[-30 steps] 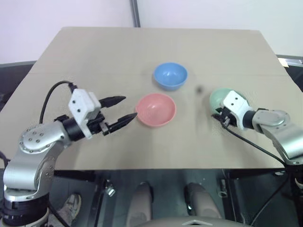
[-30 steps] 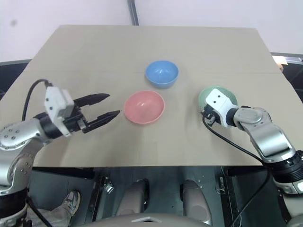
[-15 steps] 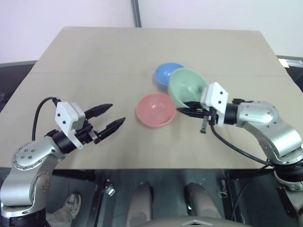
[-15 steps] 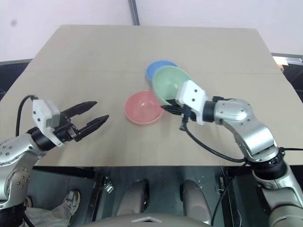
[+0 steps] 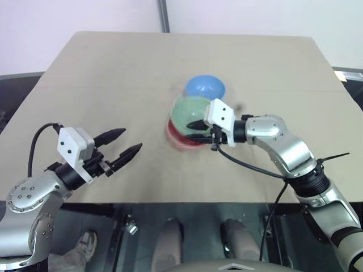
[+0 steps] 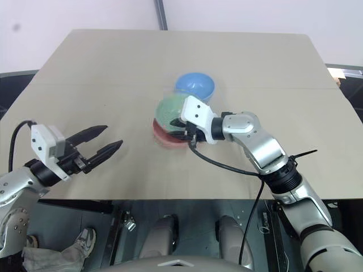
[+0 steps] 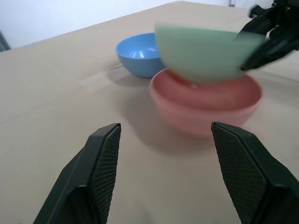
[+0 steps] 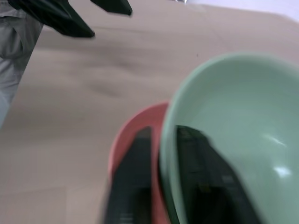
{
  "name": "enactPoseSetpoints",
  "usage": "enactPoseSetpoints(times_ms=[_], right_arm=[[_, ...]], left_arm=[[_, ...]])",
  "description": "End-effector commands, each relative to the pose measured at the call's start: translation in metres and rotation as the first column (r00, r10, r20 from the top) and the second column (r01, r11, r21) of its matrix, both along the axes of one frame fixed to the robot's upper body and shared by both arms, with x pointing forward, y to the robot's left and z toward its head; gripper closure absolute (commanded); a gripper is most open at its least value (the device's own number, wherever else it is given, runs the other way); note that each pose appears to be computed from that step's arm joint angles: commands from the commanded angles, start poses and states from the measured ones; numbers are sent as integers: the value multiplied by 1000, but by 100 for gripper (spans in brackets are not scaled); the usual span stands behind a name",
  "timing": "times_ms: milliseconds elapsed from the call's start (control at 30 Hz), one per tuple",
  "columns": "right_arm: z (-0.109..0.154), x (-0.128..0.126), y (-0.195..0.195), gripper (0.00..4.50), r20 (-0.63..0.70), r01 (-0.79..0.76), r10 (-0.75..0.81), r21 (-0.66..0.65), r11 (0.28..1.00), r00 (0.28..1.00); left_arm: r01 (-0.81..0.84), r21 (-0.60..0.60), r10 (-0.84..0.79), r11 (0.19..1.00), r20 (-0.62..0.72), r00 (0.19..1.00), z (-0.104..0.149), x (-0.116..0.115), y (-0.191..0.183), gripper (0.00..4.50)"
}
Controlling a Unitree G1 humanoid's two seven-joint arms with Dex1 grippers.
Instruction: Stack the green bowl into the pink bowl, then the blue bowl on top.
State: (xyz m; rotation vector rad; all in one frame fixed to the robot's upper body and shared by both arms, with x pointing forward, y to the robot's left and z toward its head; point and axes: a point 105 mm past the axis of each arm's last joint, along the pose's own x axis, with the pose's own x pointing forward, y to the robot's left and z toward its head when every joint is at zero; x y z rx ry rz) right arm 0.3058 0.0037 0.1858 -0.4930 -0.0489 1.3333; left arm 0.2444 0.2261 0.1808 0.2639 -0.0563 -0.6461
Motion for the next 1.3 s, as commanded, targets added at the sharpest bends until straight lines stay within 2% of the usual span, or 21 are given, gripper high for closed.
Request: enactPoseSetpoints(times_ms=[33,67,167,267,333,433,567,667,800,1000,1300], right_arm=[[20,-13,6,148,89,-89,87,28,996,992],[22,-17,7,114,95,-107,103,35,994,990],[45,-20,7,114,99,-132,120,128,983,988],[64,2,1,114,123,-53,30,186,981,992],[65,32,-8,114,195,50,-79,153,987,978],[60,63,-21,114,264,119,-139,92,989,954],[58,98,-38,114,373,200,-190,14,980,908],[54,112,-47,114,438,219,-175,-51,975,882],[53,117,-50,114,465,197,-131,-95,976,876],[40,110,-47,114,448,98,5,-205,974,894],[27,118,-37,114,454,132,0,-258,957,891]], left_arm=[[-5,19,4,1000,68,998,16,-5,-2,125],[-7,17,6,1000,69,998,16,-5,-2,125],[-18,9,17,1000,78,997,17,-4,-2,125],[-34,-1,34,999,91,995,19,-2,-1,125],[-45,-5,45,999,106,993,22,-1,-1,125],[-62,-9,62,998,121,991,25,-1,0,125],[-92,-16,94,996,139,986,30,-5,4,125],[-96,-22,98,995,133,986,30,-11,6,125],[-72,-28,74,997,115,991,31,-22,7,125],[-35,-13,36,999,62,997,33,-32,13,125],[41,3,-41,999,-16,999,30,-41,14,125]])
